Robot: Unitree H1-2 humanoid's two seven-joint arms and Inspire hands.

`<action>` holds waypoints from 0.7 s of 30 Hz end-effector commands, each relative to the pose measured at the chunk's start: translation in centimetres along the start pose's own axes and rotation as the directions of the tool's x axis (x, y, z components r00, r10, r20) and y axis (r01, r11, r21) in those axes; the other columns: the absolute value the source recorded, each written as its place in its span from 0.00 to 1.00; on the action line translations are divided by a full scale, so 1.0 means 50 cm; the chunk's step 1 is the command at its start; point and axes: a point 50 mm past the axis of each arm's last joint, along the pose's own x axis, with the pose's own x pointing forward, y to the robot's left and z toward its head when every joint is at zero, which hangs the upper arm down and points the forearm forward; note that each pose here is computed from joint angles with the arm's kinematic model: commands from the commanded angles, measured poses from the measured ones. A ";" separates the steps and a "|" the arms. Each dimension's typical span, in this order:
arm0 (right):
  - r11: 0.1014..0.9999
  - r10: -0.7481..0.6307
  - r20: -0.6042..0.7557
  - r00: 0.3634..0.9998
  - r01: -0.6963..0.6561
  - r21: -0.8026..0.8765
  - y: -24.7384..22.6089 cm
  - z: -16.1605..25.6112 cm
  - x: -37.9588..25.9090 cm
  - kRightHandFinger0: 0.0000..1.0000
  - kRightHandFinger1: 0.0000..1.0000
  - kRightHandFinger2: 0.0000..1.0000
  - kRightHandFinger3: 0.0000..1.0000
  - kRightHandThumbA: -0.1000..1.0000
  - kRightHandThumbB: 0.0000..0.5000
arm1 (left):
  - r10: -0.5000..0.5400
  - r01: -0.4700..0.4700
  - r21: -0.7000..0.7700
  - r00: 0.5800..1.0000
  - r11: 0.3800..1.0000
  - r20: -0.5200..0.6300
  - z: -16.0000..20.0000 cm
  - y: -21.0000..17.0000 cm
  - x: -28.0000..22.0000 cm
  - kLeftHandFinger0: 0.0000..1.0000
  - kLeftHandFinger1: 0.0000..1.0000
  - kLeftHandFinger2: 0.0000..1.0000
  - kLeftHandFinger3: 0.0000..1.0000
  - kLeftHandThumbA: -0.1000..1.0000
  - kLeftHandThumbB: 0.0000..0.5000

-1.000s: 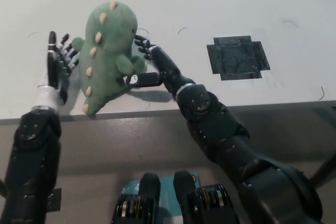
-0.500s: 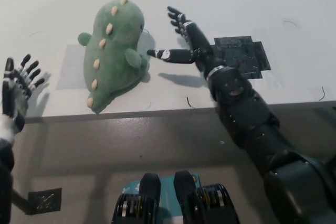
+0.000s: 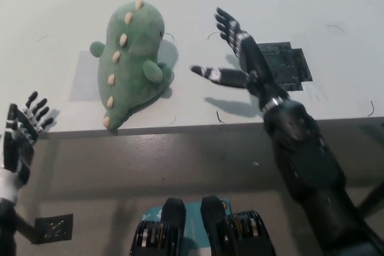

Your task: Use both hands to pick up a dinasour on the right side and move it to the left side

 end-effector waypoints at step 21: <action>0.995 -0.081 0.001 0.997 0.081 0.053 -0.243 0.029 -0.285 1.00 1.00 1.00 1.00 1.00 0.18 | 0.006 -0.013 0.044 0.988 0.999 0.156 0.033 -0.089 -0.074 1.00 1.00 1.00 1.00 1.00 0.87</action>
